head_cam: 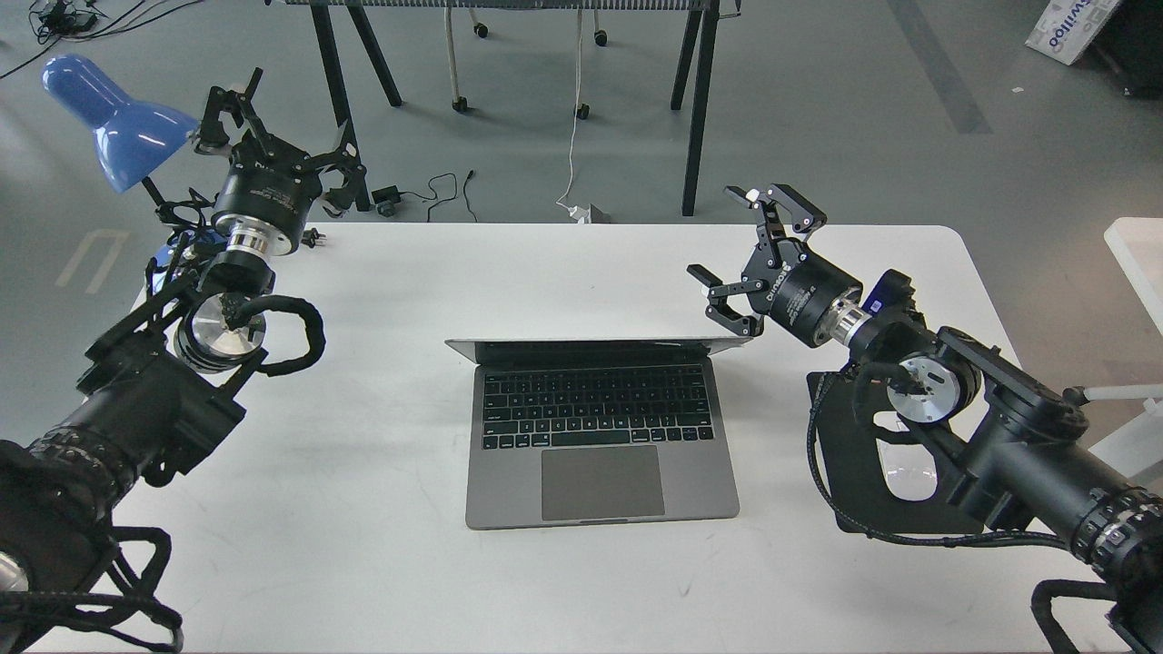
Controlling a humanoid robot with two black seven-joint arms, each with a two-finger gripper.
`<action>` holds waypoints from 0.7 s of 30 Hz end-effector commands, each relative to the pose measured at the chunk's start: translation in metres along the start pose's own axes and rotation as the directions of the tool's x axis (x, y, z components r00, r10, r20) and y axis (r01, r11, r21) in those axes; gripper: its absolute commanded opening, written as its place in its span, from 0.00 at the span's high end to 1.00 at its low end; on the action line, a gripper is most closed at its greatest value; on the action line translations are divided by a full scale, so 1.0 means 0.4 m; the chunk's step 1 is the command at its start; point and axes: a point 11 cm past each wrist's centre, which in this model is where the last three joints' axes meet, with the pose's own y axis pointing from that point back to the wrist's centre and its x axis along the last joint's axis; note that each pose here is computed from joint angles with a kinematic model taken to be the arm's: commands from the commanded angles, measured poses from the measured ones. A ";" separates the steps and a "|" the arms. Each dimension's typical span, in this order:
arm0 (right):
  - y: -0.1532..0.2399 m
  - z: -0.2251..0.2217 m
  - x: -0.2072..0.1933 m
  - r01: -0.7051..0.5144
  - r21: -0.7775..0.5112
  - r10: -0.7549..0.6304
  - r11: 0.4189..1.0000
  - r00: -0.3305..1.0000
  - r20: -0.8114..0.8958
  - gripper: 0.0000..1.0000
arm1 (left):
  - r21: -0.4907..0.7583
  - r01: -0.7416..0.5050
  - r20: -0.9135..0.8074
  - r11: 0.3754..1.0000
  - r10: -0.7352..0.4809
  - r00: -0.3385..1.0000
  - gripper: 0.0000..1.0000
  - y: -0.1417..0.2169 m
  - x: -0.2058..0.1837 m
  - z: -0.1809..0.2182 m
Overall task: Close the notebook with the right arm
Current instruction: 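Raise the right gripper and move it over the laptop screen's top edge, then push the laptop screen down toward the keyboard with the right gripper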
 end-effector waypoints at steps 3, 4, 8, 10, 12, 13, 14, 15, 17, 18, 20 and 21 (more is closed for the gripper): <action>0.046 0.079 -0.021 0.041 -0.112 -0.045 0.993 0.999 -0.031 0.00 | 0.000 0.000 0.000 1.000 0.000 1.000 0.00 0.000 0.000 0.000; 0.052 0.101 -0.024 0.047 -0.142 -0.052 0.989 0.998 -0.037 0.00 | 0.000 0.000 0.000 1.000 0.000 1.000 0.00 0.000 0.000 0.000; 0.072 0.164 -0.026 0.051 -0.231 -0.066 0.972 0.996 -0.056 0.00 | 0.000 0.000 0.000 1.000 0.000 1.000 0.00 0.000 0.000 0.000; 0.080 0.190 -0.027 0.054 -0.270 -0.075 0.961 0.995 -0.069 0.00 | 0.000 0.000 0.000 1.000 0.000 1.000 0.00 0.000 0.000 0.000; 0.089 0.218 -0.030 0.059 -0.315 -0.094 0.947 0.991 -0.097 0.00 | 0.000 0.000 0.000 1.000 0.000 1.000 0.00 0.000 0.000 0.000; 0.094 0.230 -0.030 0.059 -0.335 -0.102 0.940 0.989 -0.111 0.00 | 0.000 0.000 0.000 1.000 0.000 1.000 0.00 0.000 0.000 0.000; 0.098 0.241 -0.030 0.060 -0.354 -0.111 0.933 0.986 -0.125 0.00 | 0.000 0.000 0.000 1.000 0.000 1.000 0.00 0.000 0.000 0.000; 0.102 0.251 -0.030 0.061 -0.372 -0.121 0.926 0.983 -0.140 0.00 | 0.000 0.000 0.000 1.000 0.000 1.000 0.00 0.000 0.000 0.000; 0.108 0.265 -0.031 0.062 -0.394 -0.134 0.917 0.978 -0.158 0.00 | 0.000 0.000 0.000 1.000 0.000 1.000 0.00 0.000 0.000 0.000; 0.110 0.270 -0.031 0.062 -0.401 -0.139 0.914 0.977 -0.164 0.00 | 0.000 0.000 0.000 1.000 0.000 1.000 0.00 0.000 0.000 0.000; 0.115 0.277 -0.028 0.059 -0.411 -0.140 0.910 0.975 -0.171 0.00 | 0.000 0.000 0.000 1.000 0.000 1.000 0.00 0.000 0.000 0.000; 0.116 0.279 -0.028 0.058 -0.413 -0.141 0.909 0.975 -0.172 0.00 | -0.002 0.000 0.000 1.000 0.000 1.000 0.00 0.000 0.000 0.000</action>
